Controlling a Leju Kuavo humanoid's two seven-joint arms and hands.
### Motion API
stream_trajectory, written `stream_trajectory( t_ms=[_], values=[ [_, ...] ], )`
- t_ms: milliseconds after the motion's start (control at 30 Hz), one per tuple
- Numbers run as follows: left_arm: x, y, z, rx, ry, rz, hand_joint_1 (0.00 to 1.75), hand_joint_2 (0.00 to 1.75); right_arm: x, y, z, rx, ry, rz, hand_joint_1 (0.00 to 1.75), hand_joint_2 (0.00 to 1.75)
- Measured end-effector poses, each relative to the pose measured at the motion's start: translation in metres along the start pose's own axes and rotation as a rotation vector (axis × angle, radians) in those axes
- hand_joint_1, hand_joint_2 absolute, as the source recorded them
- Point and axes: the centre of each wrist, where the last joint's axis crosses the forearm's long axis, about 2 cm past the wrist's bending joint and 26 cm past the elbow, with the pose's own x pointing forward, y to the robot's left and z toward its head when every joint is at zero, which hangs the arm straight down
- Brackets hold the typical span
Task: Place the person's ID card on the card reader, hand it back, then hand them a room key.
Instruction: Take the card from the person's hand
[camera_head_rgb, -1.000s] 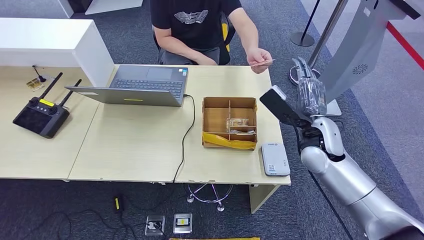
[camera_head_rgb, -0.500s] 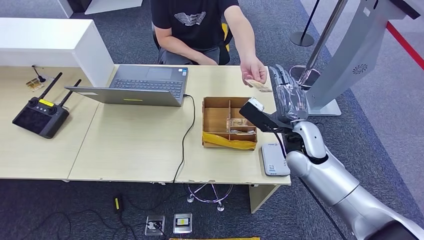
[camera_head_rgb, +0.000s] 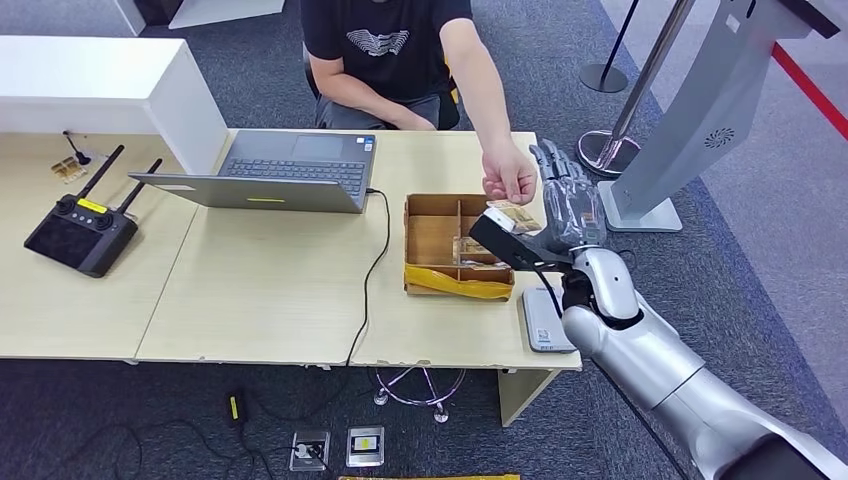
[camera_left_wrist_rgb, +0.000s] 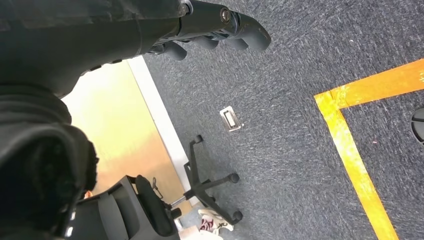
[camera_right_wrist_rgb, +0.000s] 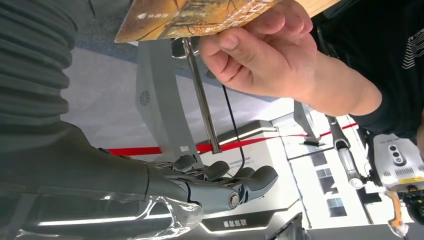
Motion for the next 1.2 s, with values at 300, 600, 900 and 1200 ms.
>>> stream_trajectory(
  t_ms=[300, 600, 900, 1200],
  values=[
    [0.000, 0.000, 0.000, 0.000, 0.001, 0.000, 0.00, 0.00, -0.002, 0.009, 0.000, -0.011, 0.003, -0.003, 1.75, 1.75],
    [-0.001, 0.000, 0.000, 0.000, 0.014, -0.004, 0.00, 0.00, -0.007, 0.014, 0.001, -0.009, 0.014, -0.008, 1.75, 1.75],
    [-0.001, 0.001, 0.000, 0.002, 0.016, 0.000, 0.00, 0.00, -0.008, 0.017, 0.001, -0.012, 0.015, -0.019, 1.75, 1.75],
    [-0.002, 0.003, 0.001, 0.006, 0.016, 0.006, 0.00, 0.00, -0.009, 0.018, 0.002, -0.006, 0.023, -0.029, 1.75, 1.75]
  ],
)
